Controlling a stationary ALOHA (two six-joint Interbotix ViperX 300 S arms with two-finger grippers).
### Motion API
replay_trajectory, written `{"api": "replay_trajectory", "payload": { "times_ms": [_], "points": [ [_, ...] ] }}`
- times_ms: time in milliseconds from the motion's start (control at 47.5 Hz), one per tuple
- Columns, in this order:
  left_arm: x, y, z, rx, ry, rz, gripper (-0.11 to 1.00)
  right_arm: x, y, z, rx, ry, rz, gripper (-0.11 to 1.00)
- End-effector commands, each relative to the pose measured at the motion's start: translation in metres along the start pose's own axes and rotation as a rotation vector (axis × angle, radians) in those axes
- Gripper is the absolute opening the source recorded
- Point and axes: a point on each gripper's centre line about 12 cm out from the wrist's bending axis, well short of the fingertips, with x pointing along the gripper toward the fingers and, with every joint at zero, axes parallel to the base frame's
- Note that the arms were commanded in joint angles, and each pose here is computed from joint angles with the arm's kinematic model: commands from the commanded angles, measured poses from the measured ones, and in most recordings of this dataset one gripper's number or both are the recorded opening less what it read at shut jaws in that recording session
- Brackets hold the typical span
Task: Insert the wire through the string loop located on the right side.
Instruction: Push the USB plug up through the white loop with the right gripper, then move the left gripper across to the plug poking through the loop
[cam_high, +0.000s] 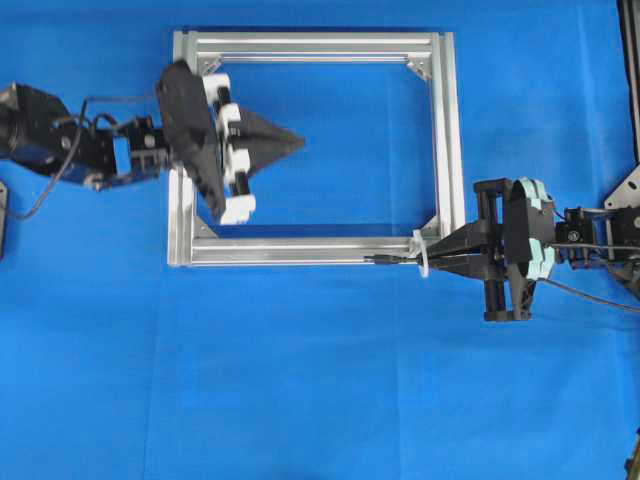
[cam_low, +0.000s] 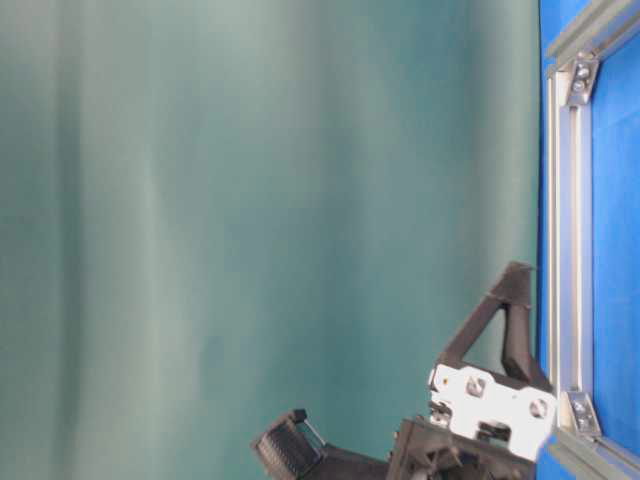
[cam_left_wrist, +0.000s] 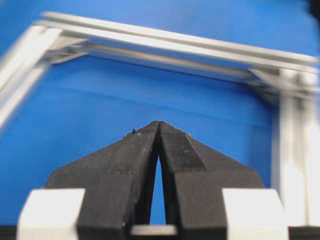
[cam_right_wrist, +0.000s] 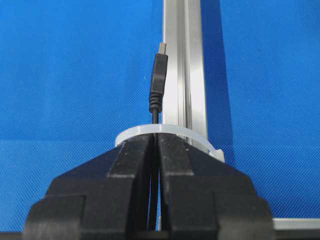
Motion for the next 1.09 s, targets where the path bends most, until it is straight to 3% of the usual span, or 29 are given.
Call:
{"api": "replay_trajectory", "payload": {
  "times_ms": [0,231,442,799,1073],
  "points": [
    [-0.003,-0.022,0.012,0.007,-0.04,-0.059,0.0,0.001,0.001,0.005,0.001,-0.02,0.002,-0.04],
    [-0.012,-0.075,0.009,0.012,-0.035,-0.2,0.0,0.001,0.001,0.005,0.0,-0.019,0.003,-0.04],
    [-0.021,-0.108,0.006,0.011,-0.027,-0.289,-0.01,0.002,0.001,0.006,0.001,-0.021,0.002,-0.04],
    [-0.01,-0.109,0.012,0.007,-0.032,-0.282,0.0,0.002,0.001,0.007,0.002,-0.023,0.003,-0.04],
    [0.035,-0.113,0.028,0.016,0.025,-0.253,0.0,0.002,0.002,0.006,-0.001,-0.022,0.004,-0.04]
  ]
}}
